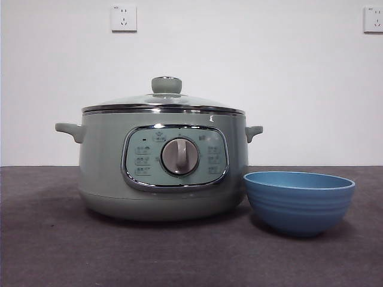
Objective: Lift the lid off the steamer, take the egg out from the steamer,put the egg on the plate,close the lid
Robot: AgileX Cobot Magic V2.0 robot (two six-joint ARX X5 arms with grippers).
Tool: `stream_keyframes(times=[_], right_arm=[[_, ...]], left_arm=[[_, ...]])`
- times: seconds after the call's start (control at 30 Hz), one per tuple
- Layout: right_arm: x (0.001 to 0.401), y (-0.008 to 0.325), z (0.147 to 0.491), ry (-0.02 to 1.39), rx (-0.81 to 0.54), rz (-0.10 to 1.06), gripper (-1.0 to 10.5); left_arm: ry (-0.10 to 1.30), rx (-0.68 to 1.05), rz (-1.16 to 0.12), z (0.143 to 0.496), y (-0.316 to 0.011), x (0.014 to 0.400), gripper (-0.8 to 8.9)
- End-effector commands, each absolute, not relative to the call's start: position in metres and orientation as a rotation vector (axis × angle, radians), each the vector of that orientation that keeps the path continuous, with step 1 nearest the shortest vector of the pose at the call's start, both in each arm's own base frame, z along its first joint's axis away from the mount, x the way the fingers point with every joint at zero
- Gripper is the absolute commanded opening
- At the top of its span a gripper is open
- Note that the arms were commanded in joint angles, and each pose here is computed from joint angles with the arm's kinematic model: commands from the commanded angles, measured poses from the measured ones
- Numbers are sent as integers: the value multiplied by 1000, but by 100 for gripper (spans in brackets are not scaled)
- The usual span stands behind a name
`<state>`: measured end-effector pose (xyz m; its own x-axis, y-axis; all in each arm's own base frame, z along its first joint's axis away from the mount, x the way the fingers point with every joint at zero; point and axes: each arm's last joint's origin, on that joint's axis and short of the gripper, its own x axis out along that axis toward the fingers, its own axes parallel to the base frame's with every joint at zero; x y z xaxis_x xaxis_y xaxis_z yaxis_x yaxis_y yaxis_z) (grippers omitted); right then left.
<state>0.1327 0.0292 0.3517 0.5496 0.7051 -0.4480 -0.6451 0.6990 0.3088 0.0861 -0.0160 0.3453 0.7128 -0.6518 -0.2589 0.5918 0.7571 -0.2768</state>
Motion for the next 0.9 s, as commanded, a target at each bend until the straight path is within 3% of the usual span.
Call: stream_keyframes(times=[0.03,0.37,0.43,0.53,0.57,0.63,0.9], right_arm=[[134,31,360,566,48,846,-12],[134,33,366,576,38,861,10],[134,33,366,578,42,857,84],[134,33,366,582,51,853,375],[134,33,367,582,54,852,462],[134,33,367,582,57,852,541],[134,33,367,582,57,852,539]], left_arm=[[372,-134,-719,353,-16,88,-8],[431,-119,-717,359,-16,96,10],[430,-121,-716,360,-16,97,154],[424,-119,-717,360,-16,97,523],[423,-118,-717,360,-16,97,565],[420,-117,-718,360,-16,97,566],[393,-124,-730,364,-17,107,566]])
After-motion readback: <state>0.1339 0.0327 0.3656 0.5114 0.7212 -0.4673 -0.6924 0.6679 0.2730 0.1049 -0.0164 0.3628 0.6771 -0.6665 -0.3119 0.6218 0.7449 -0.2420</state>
